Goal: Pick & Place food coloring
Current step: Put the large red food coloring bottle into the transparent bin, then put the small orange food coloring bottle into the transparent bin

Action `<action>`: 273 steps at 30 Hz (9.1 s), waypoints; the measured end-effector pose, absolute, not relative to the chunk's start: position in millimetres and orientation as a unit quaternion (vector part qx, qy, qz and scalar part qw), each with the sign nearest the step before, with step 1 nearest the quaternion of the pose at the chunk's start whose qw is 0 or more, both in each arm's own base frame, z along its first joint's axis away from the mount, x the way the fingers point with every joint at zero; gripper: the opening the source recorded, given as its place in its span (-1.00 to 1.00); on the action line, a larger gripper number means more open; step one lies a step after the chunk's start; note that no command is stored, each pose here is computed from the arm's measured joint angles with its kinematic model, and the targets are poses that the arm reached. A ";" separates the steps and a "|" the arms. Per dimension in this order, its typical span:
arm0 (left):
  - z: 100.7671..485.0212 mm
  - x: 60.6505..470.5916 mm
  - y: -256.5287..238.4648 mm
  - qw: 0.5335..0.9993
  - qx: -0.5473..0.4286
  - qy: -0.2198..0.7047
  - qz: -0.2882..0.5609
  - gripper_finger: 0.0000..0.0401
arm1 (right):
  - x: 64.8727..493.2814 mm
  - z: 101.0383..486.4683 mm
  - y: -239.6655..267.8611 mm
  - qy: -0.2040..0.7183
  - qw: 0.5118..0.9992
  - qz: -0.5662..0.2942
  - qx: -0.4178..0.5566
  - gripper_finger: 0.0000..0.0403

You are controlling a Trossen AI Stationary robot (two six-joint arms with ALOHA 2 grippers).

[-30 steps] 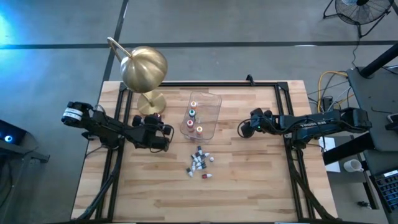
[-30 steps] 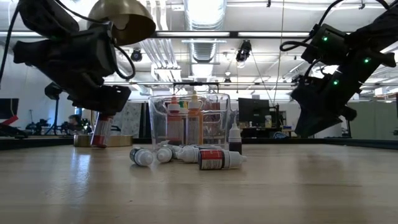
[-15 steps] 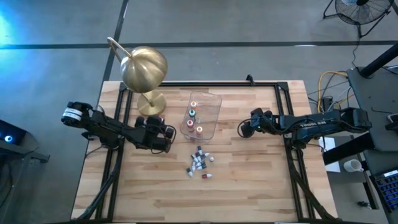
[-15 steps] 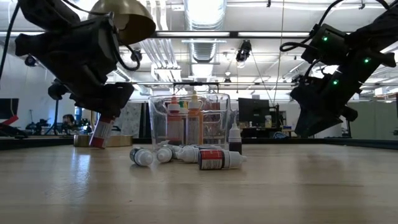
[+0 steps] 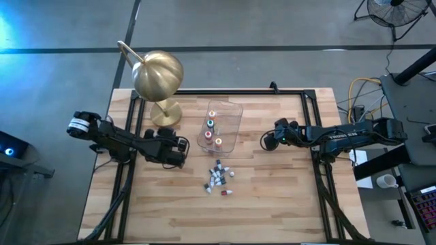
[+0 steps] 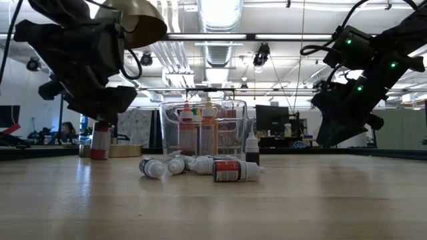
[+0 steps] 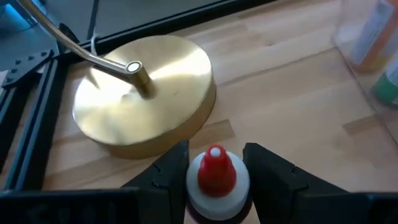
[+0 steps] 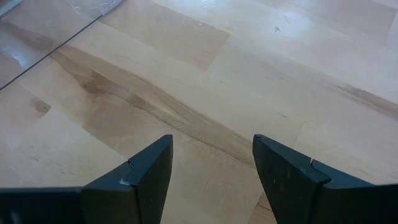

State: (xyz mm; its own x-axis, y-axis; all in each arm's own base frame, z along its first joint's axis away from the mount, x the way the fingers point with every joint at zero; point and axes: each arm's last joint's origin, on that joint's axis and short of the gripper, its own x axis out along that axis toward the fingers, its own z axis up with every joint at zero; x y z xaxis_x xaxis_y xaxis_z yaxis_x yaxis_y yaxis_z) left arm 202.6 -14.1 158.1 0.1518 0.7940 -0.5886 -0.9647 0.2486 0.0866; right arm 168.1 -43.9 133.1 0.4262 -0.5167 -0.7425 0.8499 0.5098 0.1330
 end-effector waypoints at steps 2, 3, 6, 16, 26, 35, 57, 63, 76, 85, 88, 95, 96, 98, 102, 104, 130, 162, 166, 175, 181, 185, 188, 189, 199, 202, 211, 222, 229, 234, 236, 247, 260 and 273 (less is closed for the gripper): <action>158.0 202.5 -15.6 0.743 -0.161 0.274 0.589 -0.39 | 168.1 133.2 -44.0 0.327 0.805 -0.425 0.255 0.07; 157.9 202.4 -16.5 0.744 -0.163 0.275 0.587 -0.39 | 168.0 133.1 -43.9 0.327 0.805 -0.425 0.255 0.07; 158.6 201.4 -18.4 0.742 -0.174 0.273 0.586 -0.39 | 168.1 133.2 -44.0 0.326 0.805 -0.425 0.255 0.07; 169.0 192.1 -19.8 0.721 -0.234 0.278 0.590 -0.39 | 168.1 133.2 -44.0 0.326 0.805 -0.425 0.256 0.07; 170.7 188.5 -20.0 0.710 -0.255 0.287 0.590 -0.12 | 168.1 133.2 -44.0 0.325 0.804 -0.426 0.256 0.07; 187.8 191.7 -21.4 0.705 -0.243 0.302 0.594 0.08 | 168.2 133.2 -44.0 0.315 0.799 -0.433 0.274 0.07; 265.4 181.4 13.6 0.626 -0.340 0.439 0.547 0.09 | 167.9 133.5 -44.6 0.287 0.783 -0.458 0.308 0.07; 263.0 180.2 31.6 0.605 -0.355 0.495 0.513 0.09 | 167.9 133.5 -44.6 0.269 0.770 -0.469 0.339 0.07; 261.6 191.2 35.4 0.635 -0.365 0.484 0.480 0.09 | 167.9 133.5 -44.6 0.267 0.769 -0.470 0.342 0.07; 233.0 191.7 35.4 0.630 -0.364 0.487 0.482 0.09 | 167.9 133.5 -44.6 0.268 0.769 -0.469 0.341 0.07; 228.2 192.8 35.5 0.632 -0.372 0.478 0.483 0.09 | 167.9 133.5 -44.6 0.268 0.769 -0.469 0.341 0.07; 228.0 194.1 35.8 0.639 -0.369 0.476 0.478 0.09 | 167.9 133.5 -44.6 0.268 0.769 -0.469 0.341 0.07; 228.0 194.1 35.8 0.639 -0.369 0.476 0.479 0.09 | 167.9 133.5 -44.6 0.268 0.769 -0.469 0.341 0.07; 227.3 193.7 35.8 0.639 -0.368 0.477 0.479 0.08 | 167.9 133.5 -44.6 0.268 0.769 -0.469 0.341 0.07; 222.8 192.8 35.7 0.634 -0.365 0.483 0.482 -0.01 | 167.9 133.5 -44.6 0.268 0.769 -0.469 0.341 0.07; 220.9 191.9 35.5 0.632 -0.363 0.486 0.483 -0.08 | 167.9 133.5 -44.6 0.268 0.769 -0.469 0.341 0.07; 220.0 196.9 36.3 0.647 -0.372 0.466 0.475 -0.50 | 167.9 133.5 -44.6 0.268 0.769 -0.469 0.341 0.07; 364.5 329.0 32.3 0.798 -0.225 0.440 0.346 -0.53 | 167.8 133.4 -44.6 0.281 0.778 -0.462 0.320 0.07; 375.4 359.2 42.3 0.825 -0.188 0.424 0.322 -0.53 | 167.9 133.5 -44.6 0.282 0.779 -0.461 0.318 0.07; 342.2 414.3 77.4 0.814 -0.141 0.495 0.269 -0.53 | 167.9 133.4 -44.5 0.287 0.782 -0.458 0.310 0.07; 300.5 437.5 83.2 0.792 -0.142 0.554 0.214 -0.53 | 167.9 133.4 -44.5 0.287 0.782 -0.457 0.312 0.07; 271.8 446.0 84.9 0.770 -0.141 0.588 0.206 -0.53 | 167.9 133.4 -44.4 0.288 0.782 -0.457 0.312 0.07; 259.0 449.6 85.3 0.760 -0.148 0.601 0.198 -0.53 | 167.9 133.4 -44.4 0.287 0.782 -0.457 0.312 0.07; 257.6 450.4 85.6 0.760 -0.149 0.601 0.197 -0.53 | 167.9 133.4 -44.5 0.287 0.782 -0.457 0.312 0.07; 256.3 450.6 87.6 0.760 -0.148 0.599 0.202 -0.50 | 167.9 133.4 -44.5 0.288 0.783 -0.456 0.310 0.07; 256.3 450.0 88.3 0.758 -0.144 0.600 0.212 -0.50 | 167.9 133.4 -44.5 0.288 0.783 -0.457 0.310 0.07; 255.6 446.2 89.5 0.746 -0.123 0.613 0.227 -0.49 | 167.9 133.4 -44.5 0.288 0.783 -0.457 0.309 0.07; 258.6 444.8 90.2 0.747 -0.098 0.608 0.249 -0.47 | 167.9 133.4 -44.5 0.287 0.782 -0.458 0.312 0.07; 270.0 439.8 89.5 0.750 -0.085 0.598 0.268 -0.30 | 167.9 133.4 -44.5 0.286 0.782 -0.458 0.312 0.07; 271.0 436.9 88.6 0.743 -0.089 0.605 0.273 -0.26 | 167.9 133.4 -44.5 0.286 0.782 -0.458 0.312 0.07; 274.8 435.3 87.7 0.745 -0.092 0.601 0.275 -0.26 | 167.9 133.4 -44.5 0.286 0.782 -0.458 0.311 0.07; 330.0 412.6 71.7 0.787 -0.075 0.535 0.299 -0.26 | 167.8 133.3 -44.6 0.288 0.783 -0.457 0.309 0.07; 395.9 365.4 13.3 0.822 -0.068 0.441 0.353 -0.26 | 178.6 144.6 -42.4 0.315 0.810 -0.385 0.313 0.07; 387.2 345.3 -55.2 0.809 -0.096 0.405 0.416 -0.26 | 205.6 176.8 -12.4 0.337 0.892 -0.187 0.236 0.07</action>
